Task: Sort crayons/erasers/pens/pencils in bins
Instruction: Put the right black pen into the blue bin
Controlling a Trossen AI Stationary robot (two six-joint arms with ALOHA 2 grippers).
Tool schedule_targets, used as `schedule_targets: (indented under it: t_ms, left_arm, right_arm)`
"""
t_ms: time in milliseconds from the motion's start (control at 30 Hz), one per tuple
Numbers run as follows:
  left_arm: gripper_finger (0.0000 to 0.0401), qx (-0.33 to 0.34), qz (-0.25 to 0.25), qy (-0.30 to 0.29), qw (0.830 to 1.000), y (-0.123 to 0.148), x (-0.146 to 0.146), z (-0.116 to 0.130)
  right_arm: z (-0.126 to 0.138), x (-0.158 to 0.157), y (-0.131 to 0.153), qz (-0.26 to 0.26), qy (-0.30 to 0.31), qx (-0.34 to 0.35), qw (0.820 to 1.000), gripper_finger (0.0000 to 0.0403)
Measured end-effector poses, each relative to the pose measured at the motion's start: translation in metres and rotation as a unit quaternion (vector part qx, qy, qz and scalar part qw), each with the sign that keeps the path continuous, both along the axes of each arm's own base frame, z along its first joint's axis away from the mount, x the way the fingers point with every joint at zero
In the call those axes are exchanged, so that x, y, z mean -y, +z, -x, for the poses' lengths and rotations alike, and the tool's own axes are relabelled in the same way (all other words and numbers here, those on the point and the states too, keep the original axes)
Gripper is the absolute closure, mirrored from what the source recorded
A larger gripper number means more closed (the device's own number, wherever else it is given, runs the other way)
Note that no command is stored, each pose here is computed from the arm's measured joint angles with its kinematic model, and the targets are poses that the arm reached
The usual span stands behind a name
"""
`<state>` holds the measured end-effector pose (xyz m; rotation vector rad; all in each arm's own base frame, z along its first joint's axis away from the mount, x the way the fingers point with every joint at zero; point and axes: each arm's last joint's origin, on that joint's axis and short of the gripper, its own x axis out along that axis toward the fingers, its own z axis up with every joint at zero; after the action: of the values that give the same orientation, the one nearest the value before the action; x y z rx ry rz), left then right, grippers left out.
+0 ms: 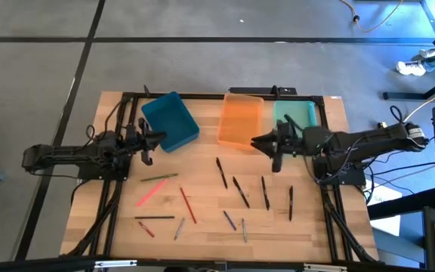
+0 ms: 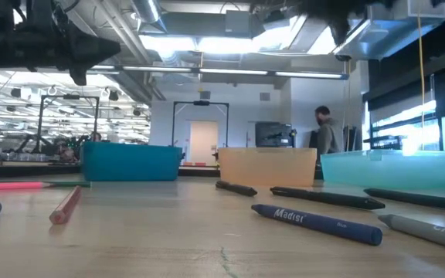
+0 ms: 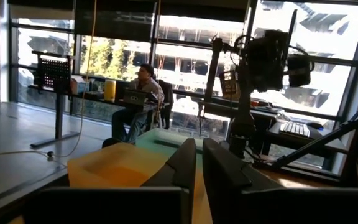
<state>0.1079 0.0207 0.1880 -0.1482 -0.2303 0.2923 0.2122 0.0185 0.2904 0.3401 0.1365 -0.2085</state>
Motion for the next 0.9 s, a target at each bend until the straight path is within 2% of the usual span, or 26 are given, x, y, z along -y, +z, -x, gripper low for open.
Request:
schedule_targets:
  t_ms: [200, 467, 633, 800, 900]
  left_arm:
    - [0.0358, -0.016, 0.004, 0.001, 1.000, -0.003, 0.000, -0.002]
    - [0.0325, -0.058, 0.027, 0.014, 0.998, -0.012, -0.002, -0.005]
    - [0.0332, -0.058, 0.017, 0.035, 0.998, -0.011, -0.003, -0.004]
    - [0.0342, -0.038, 0.006, 0.058, 0.998, 0.003, -0.004, -0.003]
    - [0.0348, -0.031, -0.008, 0.072, 0.997, 0.013, -0.004, -0.002]
  right_arm:
    - [0.012, -0.008, -0.031, -0.047, -0.122, -0.113, 0.985, 0.0319]
    - [0.023, -0.012, -0.049, -0.115, -0.194, -0.170, 0.959, 0.0319]
    - [0.020, -0.023, -0.065, -0.120, -0.207, -0.209, 0.948, 0.0319]
    - [0.017, -0.036, -0.079, -0.093, -0.208, -0.235, 0.945, 0.0319]
    - [0.021, -0.038, -0.085, -0.088, -0.218, -0.260, 0.936, 0.0319]
